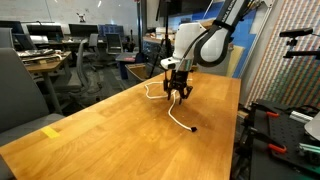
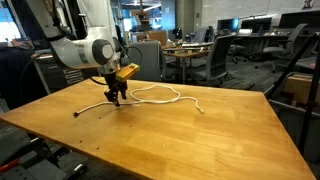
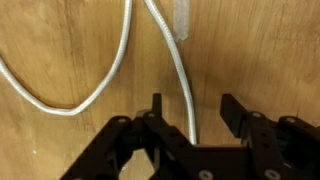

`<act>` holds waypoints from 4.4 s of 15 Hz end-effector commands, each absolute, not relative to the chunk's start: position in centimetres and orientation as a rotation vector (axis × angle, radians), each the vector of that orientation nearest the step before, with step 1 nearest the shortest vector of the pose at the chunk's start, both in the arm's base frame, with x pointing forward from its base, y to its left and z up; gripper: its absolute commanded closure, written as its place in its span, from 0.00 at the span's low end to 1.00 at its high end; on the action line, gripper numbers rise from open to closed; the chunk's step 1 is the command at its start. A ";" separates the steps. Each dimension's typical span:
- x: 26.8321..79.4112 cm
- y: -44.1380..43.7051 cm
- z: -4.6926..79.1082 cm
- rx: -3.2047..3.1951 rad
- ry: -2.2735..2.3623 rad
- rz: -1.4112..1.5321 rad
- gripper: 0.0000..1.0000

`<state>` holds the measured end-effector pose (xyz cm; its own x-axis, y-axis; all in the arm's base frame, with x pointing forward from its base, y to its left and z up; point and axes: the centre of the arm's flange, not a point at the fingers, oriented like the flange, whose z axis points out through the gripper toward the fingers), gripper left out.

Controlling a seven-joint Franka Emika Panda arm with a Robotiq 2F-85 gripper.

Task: Form a loose knot using the white rope

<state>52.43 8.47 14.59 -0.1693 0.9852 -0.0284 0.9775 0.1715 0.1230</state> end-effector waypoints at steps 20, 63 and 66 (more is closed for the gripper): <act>53.4 16.1 19.4 1.658 2.512 0.146 0.99; 49.6 -3.6 31.8 1.148 2.916 -0.479 0.00; 49.7 -5.9 35.1 0.938 2.970 -0.393 0.00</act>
<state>50.45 -2.49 30.02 -0.7420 0.6617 -0.1079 0.6596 0.6917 -0.2942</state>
